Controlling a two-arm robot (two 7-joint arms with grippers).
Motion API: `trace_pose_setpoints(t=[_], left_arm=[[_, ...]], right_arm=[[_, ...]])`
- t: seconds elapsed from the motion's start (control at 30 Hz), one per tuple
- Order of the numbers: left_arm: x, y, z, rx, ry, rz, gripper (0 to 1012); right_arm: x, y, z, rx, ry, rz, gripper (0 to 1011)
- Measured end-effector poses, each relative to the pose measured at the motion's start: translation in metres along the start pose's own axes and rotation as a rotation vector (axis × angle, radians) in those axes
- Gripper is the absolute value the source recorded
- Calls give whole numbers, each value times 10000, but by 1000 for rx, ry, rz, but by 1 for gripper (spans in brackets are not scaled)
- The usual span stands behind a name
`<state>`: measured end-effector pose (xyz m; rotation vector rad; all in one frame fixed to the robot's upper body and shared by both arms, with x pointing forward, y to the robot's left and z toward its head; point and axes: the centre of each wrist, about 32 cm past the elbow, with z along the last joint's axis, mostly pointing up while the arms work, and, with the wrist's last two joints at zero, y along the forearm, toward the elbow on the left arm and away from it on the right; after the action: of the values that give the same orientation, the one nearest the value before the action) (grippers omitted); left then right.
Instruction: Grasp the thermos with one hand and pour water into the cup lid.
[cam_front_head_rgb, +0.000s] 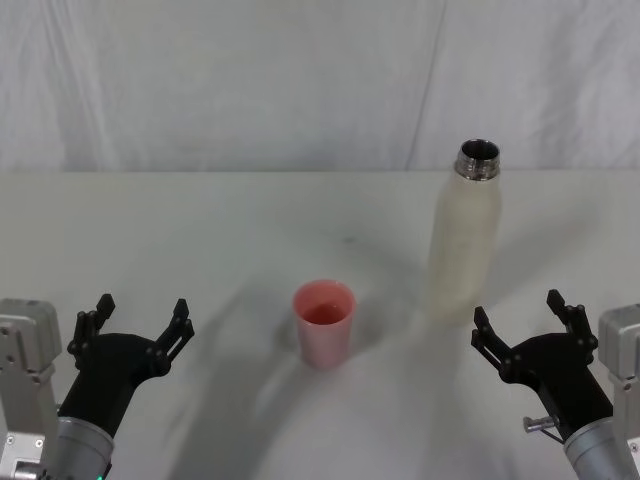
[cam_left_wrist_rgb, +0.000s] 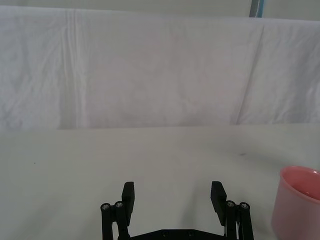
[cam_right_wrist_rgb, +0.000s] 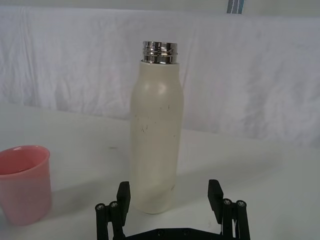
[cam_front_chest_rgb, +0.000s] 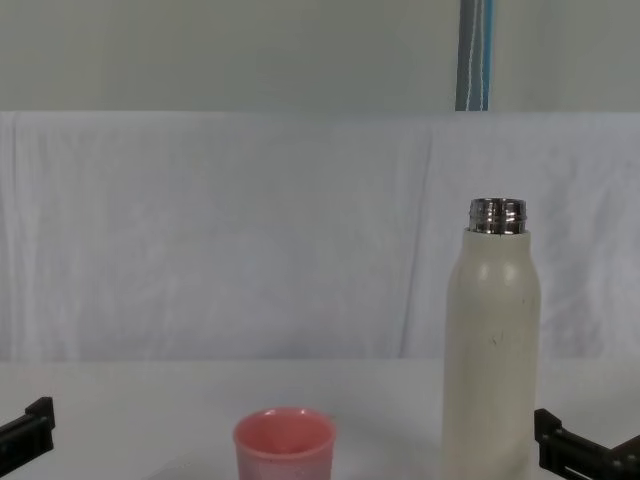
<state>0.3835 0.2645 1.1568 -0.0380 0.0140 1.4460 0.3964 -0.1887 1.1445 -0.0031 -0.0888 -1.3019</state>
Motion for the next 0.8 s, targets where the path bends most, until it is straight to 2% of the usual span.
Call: trace_pose_setpoints(t=[0.37,0.8], left_arm=[[0,0,0,0,0,0,1001],[0,0,0,0,0,0,1001]], right_arm=[[3,2,1,1,2,3,1001],[68,43,45,1,6,51,1001]])
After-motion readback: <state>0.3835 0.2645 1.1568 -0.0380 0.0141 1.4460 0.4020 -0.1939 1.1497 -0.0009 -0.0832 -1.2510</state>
